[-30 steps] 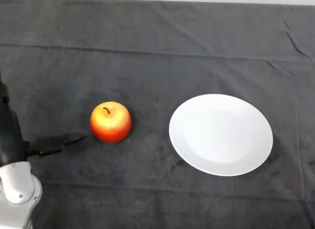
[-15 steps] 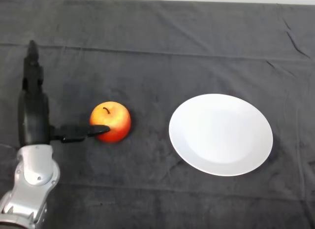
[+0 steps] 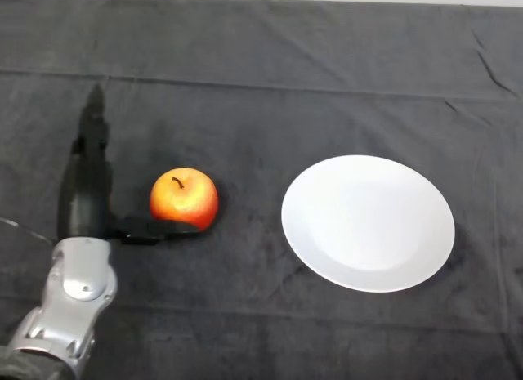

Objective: Move the apple to the plate

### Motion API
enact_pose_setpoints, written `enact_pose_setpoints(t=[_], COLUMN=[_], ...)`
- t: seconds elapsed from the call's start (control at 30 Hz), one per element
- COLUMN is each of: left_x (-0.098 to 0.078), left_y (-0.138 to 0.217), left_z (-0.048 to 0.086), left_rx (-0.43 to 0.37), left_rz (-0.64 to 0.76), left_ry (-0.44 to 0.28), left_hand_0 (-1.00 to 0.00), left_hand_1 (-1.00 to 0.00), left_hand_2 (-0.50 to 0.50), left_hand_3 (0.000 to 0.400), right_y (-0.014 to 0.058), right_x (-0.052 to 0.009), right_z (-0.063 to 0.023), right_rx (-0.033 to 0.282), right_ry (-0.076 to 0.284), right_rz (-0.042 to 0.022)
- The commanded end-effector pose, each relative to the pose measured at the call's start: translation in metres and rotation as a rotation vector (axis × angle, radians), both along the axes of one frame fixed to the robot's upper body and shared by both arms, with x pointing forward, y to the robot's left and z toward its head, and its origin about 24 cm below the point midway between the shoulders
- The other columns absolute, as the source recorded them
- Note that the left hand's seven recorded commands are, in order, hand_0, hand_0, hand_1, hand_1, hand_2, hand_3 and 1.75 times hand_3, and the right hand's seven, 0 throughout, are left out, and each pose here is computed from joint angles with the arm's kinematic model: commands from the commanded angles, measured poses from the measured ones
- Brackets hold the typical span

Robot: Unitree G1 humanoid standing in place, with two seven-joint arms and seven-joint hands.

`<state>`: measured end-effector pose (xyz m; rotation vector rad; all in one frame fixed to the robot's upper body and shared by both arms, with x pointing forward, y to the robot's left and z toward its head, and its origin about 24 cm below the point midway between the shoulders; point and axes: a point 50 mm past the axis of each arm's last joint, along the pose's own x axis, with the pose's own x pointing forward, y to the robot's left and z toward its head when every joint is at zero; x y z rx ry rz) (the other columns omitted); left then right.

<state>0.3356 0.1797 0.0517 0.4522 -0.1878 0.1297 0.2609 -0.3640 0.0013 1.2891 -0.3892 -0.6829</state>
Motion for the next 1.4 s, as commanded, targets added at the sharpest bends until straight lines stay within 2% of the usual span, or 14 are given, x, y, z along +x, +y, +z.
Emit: enact_pose_setpoints(t=[0.03,0.53,0.57,0.6,0.63,0.67,0.7,0.73,1.03,1.4], left_x=[0.010,0.016,0.016,0.016,0.016,0.016,0.016,0.016,0.019,0.032], left_y=[-0.010,-0.025,-0.025,-0.026,-0.026,-0.026,-0.027,-0.027,-0.028,-0.028], left_z=[0.011,-0.003,-0.004,-0.004,-0.005,-0.006,-0.006,-0.007,-0.003,0.022], left_rx=[0.035,0.075,0.078,0.083,0.087,0.091,0.097,0.101,0.139,0.155], left_rz=[-0.054,-0.116,-0.119,-0.124,-0.127,-0.131,-0.135,-0.138,-0.161,-0.162], left_ry=[-0.026,0.051,0.055,0.060,0.064,0.067,0.071,0.073,0.069,0.002], left_hand_0=[0.00,0.00,-0.24,-0.64,-1.00,-1.00,-1.00,-1.00,-1.00,-1.00], left_hand_1=[0.00,0.00,0.00,0.00,0.00,-0.26,-0.38,-1.00,-1.00,-1.00], left_hand_2=[0.00,0.00,-0.12,-0.32,-0.50,-0.37,-0.31,0.00,0.00,0.00], left_hand_3=[0.000,0.000,0.097,0.257,0.400,0.400,0.400,0.400,0.400,0.400], right_y=[-0.0084,-0.0085,-0.0085,-0.0085,-0.0085,-0.0086,-0.0086,-0.0086,-0.0086,-0.0086], right_x=[-0.0047,-0.0047,-0.0047,-0.0047,-0.0047,-0.0047,-0.0047,-0.0047,-0.0047,-0.0047], right_z=[0.0050,0.0049,0.0049,0.0049,0.0049,0.0049,0.0049,0.0049,0.0048,0.0048], right_rx=[-0.018,-0.017,-0.017,-0.017,-0.017,-0.016,-0.016,-0.016,-0.016,-0.016], right_ry=[-0.014,-0.015,-0.015,-0.015,-0.016,-0.016,-0.016,-0.016,-0.017,-0.018], right_rz=[-0.0316,-0.0324,-0.0324,-0.0325,-0.0325,-0.0325,-0.0326,-0.0326,-0.0330,-0.0332])
